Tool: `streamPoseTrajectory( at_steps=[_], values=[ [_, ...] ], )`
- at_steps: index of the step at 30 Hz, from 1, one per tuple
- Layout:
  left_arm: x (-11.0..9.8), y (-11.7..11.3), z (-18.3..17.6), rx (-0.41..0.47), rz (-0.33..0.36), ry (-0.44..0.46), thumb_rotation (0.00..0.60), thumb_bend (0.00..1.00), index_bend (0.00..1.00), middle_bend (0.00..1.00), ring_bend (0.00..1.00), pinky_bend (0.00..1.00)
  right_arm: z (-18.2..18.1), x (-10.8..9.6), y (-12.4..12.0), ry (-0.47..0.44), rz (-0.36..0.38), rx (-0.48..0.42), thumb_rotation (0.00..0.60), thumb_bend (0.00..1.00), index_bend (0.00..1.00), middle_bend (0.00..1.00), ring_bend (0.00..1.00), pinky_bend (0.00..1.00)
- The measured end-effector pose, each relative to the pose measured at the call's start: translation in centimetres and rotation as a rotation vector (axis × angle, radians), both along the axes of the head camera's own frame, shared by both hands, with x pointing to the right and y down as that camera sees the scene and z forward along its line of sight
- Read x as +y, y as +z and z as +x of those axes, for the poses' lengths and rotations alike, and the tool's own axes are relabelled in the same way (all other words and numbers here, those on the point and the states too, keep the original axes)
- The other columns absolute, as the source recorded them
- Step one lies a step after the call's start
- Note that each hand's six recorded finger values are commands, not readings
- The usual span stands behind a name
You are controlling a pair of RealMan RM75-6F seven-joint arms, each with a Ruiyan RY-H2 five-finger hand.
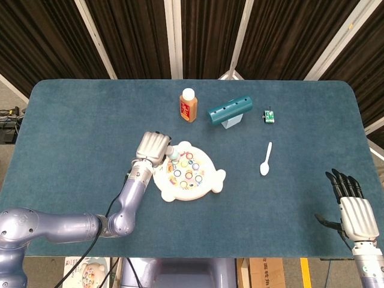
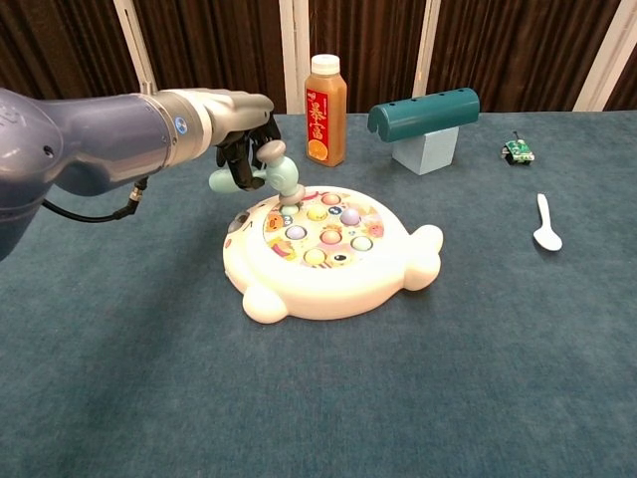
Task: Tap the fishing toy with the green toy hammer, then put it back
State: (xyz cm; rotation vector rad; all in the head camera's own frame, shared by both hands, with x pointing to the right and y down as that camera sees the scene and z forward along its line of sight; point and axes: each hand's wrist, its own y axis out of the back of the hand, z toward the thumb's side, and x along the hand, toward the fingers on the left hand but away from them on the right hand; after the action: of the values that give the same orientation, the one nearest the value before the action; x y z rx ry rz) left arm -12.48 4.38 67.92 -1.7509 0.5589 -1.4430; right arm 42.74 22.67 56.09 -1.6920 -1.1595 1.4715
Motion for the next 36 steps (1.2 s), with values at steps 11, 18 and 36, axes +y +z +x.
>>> streamPoseTrajectory(
  at_steps=[11, 18, 36],
  values=[
    [-0.6, -1.1, 0.5, 0.03, 0.026, -0.008, 0.6, 0.73, 0.67, 0.47, 0.34, 0.45, 0.0, 0.0, 0.0, 0.002, -0.002, -0.001, 0.6, 0.17, 0.0, 0.0, 0.0, 0.0],
    [-1.2, -2.7, 1.5, 0.046, 0.035, -0.003, 0.6, 0.73, 0.67, 0.47, 0.34, 0.45, -0.1, 0.0, 0.0, 0.001, -0.003, -0.004, 0.6, 0.17, 0.0, 0.0, 0.0, 0.0],
    [-0.2, -1.6, 3.2, -0.022, -0.008, 0.039, 0.6, 0.73, 0.67, 0.47, 0.34, 0.45, -0.1, -0.1, 0.0, 0.01, -0.006, -0.01, 0.6, 0.17, 0.0, 0.0, 0.0, 0.0]
  ],
)
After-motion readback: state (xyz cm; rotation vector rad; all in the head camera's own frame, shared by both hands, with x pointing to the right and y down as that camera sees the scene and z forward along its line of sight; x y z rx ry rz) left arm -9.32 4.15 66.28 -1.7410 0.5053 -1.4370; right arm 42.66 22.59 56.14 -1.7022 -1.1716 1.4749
